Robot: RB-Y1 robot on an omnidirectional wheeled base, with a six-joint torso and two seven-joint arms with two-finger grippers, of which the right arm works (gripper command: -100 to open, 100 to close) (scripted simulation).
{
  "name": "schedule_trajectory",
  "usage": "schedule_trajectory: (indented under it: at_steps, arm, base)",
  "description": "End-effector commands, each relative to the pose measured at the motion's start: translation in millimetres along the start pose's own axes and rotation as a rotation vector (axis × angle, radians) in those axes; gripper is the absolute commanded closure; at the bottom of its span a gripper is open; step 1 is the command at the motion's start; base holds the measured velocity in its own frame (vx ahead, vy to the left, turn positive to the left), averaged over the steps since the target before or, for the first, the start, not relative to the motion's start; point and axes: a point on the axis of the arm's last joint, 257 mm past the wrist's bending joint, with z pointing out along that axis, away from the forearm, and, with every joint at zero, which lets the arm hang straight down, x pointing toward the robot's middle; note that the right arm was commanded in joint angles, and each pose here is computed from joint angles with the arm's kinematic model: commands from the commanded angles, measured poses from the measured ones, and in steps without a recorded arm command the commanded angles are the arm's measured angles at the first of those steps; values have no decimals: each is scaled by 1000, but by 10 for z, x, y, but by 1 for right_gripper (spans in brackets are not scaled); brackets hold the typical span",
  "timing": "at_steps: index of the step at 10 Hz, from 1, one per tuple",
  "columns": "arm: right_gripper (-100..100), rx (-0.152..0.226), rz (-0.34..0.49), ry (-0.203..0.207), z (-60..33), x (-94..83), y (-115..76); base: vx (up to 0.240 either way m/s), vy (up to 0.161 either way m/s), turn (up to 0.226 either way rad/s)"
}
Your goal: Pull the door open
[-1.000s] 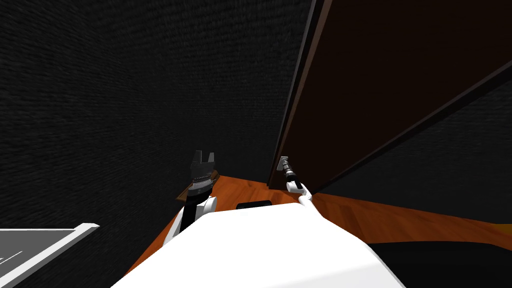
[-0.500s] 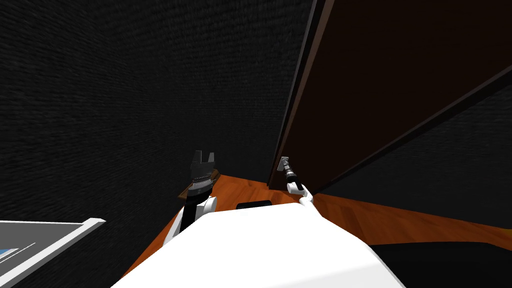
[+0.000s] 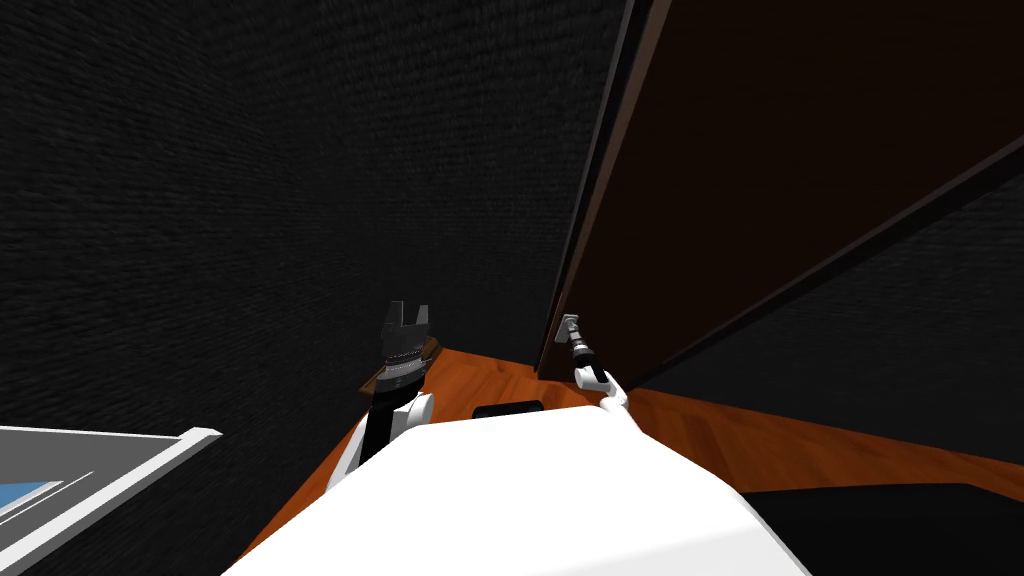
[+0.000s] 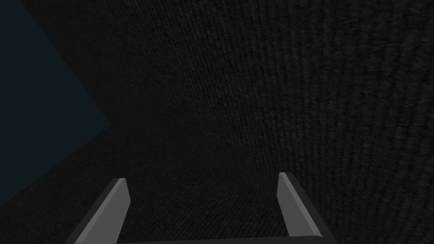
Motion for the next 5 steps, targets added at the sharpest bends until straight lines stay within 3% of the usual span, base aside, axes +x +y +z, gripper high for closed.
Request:
schedule_trajectory:
  at_steps: [1,5]
  arm:
    - [100,1,54,2,-36,13,-9]
    - [100,2,142,1,-88,6,-19]
  base:
    - [-13,-6,29]
    - [-15,-9,28]
